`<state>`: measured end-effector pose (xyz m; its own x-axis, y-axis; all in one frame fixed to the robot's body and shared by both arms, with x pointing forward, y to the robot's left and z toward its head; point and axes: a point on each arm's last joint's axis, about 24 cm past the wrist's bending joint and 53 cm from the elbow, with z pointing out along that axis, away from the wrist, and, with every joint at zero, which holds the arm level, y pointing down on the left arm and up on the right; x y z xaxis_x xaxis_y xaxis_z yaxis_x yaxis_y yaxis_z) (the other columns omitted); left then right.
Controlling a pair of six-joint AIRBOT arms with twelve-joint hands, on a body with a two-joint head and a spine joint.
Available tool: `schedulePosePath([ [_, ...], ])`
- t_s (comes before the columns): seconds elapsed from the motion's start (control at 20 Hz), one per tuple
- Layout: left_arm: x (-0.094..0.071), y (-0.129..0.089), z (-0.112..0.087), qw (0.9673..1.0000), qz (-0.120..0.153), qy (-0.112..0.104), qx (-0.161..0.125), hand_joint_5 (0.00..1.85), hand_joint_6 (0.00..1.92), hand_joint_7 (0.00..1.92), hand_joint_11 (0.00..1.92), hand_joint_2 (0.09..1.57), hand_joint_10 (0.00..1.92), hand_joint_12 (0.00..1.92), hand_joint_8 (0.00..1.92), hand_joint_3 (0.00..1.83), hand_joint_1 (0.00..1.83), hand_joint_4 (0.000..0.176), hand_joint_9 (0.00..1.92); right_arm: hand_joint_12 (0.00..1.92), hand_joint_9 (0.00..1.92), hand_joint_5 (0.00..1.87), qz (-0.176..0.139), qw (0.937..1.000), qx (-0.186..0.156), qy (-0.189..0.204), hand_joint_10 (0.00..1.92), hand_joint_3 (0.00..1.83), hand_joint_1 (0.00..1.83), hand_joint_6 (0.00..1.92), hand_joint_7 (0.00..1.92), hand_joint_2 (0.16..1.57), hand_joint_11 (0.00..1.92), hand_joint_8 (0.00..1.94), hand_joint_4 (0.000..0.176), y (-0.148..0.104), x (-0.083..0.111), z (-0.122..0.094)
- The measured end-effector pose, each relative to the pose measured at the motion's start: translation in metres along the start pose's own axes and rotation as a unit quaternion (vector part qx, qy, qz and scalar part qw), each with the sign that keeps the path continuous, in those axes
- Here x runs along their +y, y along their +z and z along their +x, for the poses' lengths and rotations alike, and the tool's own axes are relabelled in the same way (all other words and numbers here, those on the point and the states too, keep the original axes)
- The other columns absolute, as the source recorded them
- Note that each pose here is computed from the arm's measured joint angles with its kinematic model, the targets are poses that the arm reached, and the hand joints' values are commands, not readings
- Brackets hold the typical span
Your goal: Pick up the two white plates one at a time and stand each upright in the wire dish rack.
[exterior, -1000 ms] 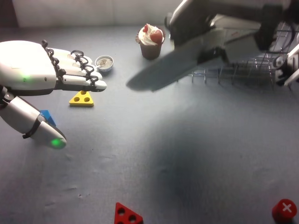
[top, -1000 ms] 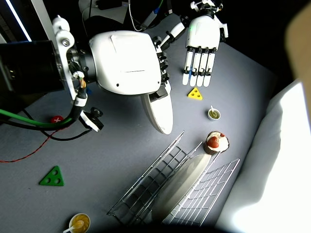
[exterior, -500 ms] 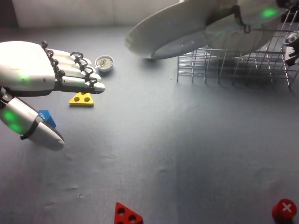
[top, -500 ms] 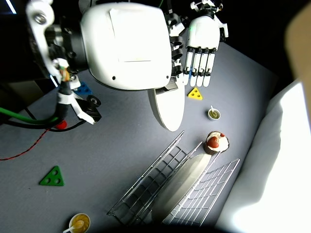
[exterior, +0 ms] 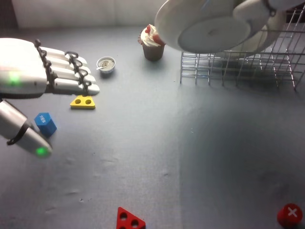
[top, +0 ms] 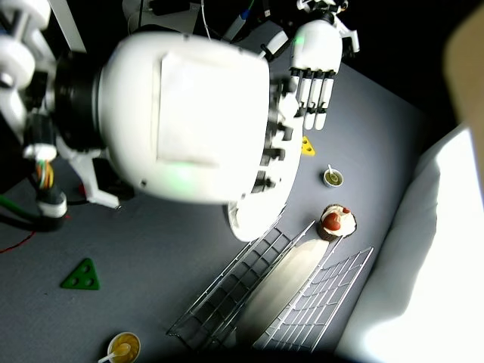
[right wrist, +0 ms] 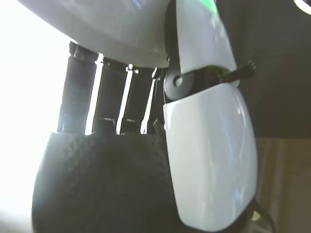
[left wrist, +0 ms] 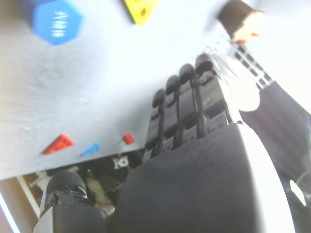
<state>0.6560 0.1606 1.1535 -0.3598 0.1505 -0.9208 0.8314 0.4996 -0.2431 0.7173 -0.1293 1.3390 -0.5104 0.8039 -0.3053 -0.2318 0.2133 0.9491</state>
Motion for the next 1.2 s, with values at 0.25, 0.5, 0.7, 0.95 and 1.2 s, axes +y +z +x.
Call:
schedulePosePath([
  [0.25,-0.011,-0.004,-0.01,0.9994,0.027,-0.012,-0.018,0.07,0.01,0.09,0.07,0.88,0.01,0.01,0.01,0.01,0.0,0.0,0.08,0.48,1.18,0.97,0.027,0.9994,-0.014,0.018,0.8,0.0,1.4,0.99,1.12,1.05,1.17,0.57,0.0,-0.002,-0.014,-0.011],
  [0.5,-0.007,-0.013,-0.01,0.9994,0.033,-0.003,-0.014,0.09,0.0,0.11,0.09,0.88,0.0,0.01,0.0,0.0,0.0,0.0,0.1,1.24,1.21,0.95,0.036,0.9986,-0.027,0.03,0.58,0.0,1.5,0.93,1.16,1.03,1.06,0.44,0.0,-0.004,-0.02,-0.023],
  [0.7,0.006,-0.021,-0.033,0.9976,0.028,-0.025,-0.058,0.11,0.01,0.13,0.1,0.87,0.01,0.01,0.01,0.0,0.0,0.0,0.11,1.26,1.2,0.94,0.044,0.9977,-0.036,0.036,0.61,0.0,1.5,0.91,1.14,1.04,1.08,0.45,0.0,-0.007,-0.025,-0.032],
  [0.95,-0.012,-0.017,-0.037,0.9951,0.063,-0.033,-0.068,0.11,0.0,0.13,0.11,0.87,0.01,0.01,0.0,0.0,0.0,0.0,0.13,1.29,1.19,0.92,0.049,0.9955,-0.058,0.057,0.64,0.0,1.5,0.94,1.11,1.04,1.06,0.51,0.0,-0.009,-0.033,-0.055],
  [1.2,-0.015,-0.018,-0.041,0.9941,0.069,-0.036,-0.075,0.12,0.0,0.13,0.1,0.88,0.0,0.01,0.0,0.0,0.0,0.0,0.11,1.31,1.2,0.91,0.071,0.9909,-0.076,0.085,0.63,0.0,1.5,0.95,1.12,1.04,1.05,0.5,0.0,-0.012,-0.048,-0.069],
])
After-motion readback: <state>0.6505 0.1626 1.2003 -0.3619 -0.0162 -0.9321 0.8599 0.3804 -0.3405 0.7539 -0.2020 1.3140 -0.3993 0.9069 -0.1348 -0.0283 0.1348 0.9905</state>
